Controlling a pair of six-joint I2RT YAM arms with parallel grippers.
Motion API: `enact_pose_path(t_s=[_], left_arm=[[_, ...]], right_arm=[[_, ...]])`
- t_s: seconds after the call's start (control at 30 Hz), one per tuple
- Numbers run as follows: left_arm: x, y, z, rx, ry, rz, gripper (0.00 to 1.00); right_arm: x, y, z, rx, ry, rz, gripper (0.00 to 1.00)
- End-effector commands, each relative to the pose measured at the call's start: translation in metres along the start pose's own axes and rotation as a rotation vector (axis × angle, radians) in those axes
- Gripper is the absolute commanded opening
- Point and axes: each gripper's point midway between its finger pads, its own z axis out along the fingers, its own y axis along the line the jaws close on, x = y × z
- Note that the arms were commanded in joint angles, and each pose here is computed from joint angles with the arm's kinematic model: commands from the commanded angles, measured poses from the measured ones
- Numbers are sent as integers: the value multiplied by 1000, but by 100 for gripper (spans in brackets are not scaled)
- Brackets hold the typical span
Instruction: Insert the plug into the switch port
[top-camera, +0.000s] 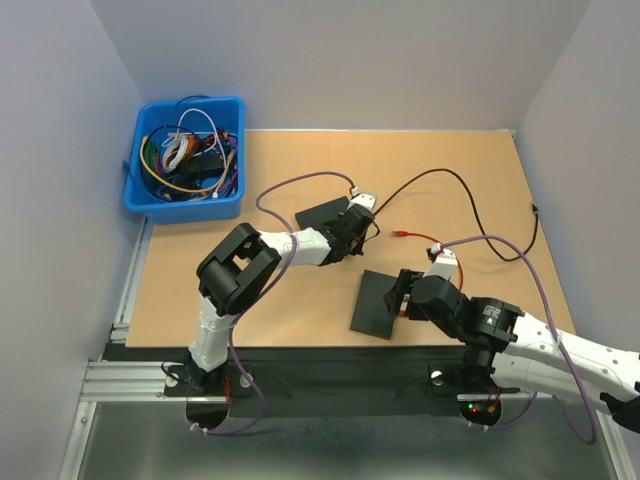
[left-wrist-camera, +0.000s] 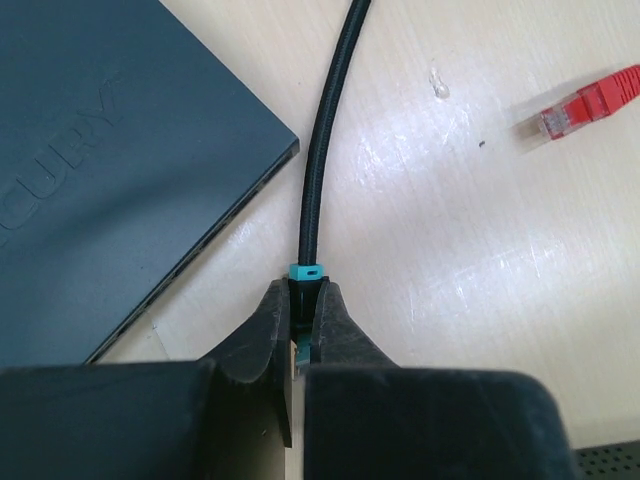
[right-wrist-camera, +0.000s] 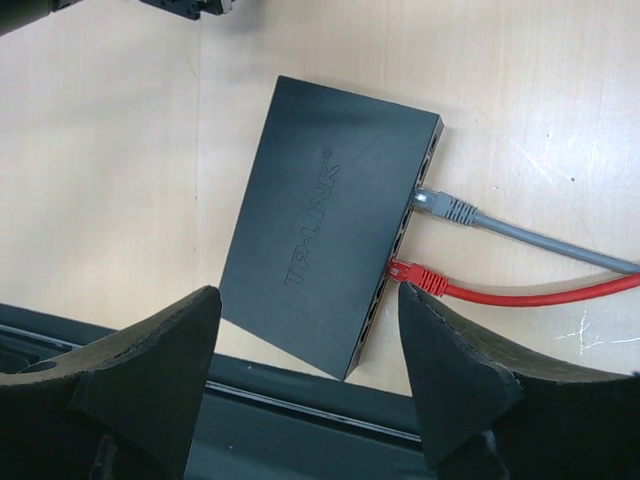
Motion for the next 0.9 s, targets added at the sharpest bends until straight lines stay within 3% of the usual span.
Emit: enact_pose_path(t_s=[0.0,0.17,0.2,0.37,0.43,0.47,0.6,0.87], left_arm=[[-2,9,-27,16,25,-13,0],[-52,10,-73,45,-92,-70,0],[-70,11,-91,50,-132,-94,0],[-113,25,-151,35,-254,-168,0],[-126,36,-180,13,-308,-194,0],[-130,40,-189,6,-321,-199,0],[-141,58,-225,-32,-370,-223,0],[-139,74,-267,-21,-434,-267,0]], right_arm=[[-9,14,-8,-54,4,-43,77],[29,60,2,-278,173,-152,78],[51,60,9,-269,261,-178,78],[79,62,17,-229,318,-202,74],[86,70,15,-266,325,-192,59],[88,72,14,-280,327,-184,44],[100,69,14,-270,366,-178,21],[127,48,24,-165,429,-166,13]])
